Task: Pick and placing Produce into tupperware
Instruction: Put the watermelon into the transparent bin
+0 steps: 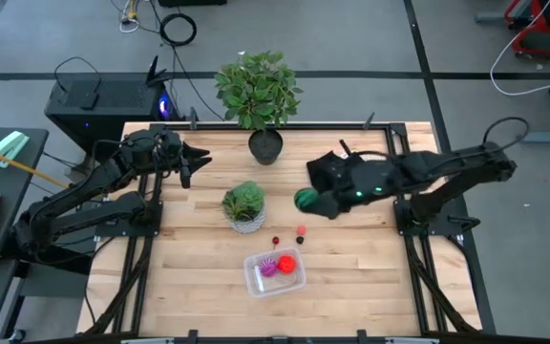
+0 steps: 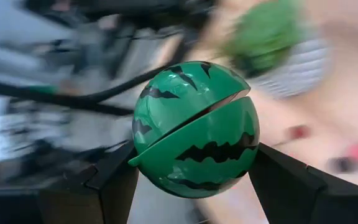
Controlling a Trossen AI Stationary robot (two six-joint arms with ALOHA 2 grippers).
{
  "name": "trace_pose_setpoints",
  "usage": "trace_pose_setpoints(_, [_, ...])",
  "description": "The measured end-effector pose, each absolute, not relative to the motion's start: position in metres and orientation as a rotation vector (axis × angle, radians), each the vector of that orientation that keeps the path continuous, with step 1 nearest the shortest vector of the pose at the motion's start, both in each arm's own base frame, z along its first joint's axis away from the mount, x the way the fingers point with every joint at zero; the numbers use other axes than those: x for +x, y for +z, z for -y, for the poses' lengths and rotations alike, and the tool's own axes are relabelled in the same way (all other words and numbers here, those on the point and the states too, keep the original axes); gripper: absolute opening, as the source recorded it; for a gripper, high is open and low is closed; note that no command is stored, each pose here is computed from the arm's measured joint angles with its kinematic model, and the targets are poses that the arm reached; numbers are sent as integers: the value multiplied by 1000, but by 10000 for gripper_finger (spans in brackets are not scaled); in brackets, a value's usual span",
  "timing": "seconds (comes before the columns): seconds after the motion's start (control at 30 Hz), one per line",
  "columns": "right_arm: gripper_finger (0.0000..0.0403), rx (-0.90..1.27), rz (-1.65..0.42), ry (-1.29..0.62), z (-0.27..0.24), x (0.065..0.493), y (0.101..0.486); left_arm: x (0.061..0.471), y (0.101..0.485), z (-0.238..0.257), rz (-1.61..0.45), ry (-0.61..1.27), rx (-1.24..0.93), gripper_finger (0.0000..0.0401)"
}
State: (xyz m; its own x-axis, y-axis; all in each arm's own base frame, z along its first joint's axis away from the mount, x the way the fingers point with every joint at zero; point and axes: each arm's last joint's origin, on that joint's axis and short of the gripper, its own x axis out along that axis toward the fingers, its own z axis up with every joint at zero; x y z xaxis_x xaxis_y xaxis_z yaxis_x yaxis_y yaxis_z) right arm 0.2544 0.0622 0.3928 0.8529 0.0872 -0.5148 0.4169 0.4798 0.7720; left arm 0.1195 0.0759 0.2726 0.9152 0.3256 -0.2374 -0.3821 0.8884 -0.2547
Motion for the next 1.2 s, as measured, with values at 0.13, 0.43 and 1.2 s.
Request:
trace_pose_setpoints(0.13, [281, 1150, -492, -23, -80, 250, 409, 119, 273, -76, -191, 370, -303, 141])
trace_pose_setpoints(0.43, [282, 1054, -653, 185, -109, 257, 397, 120, 273, -76, -179, 373, -346, 135])
trace_pose_setpoints(1.2, [282, 459, -825, 340, -148, 349, 286, 121, 283, -76, -78, 350, -355, 135])
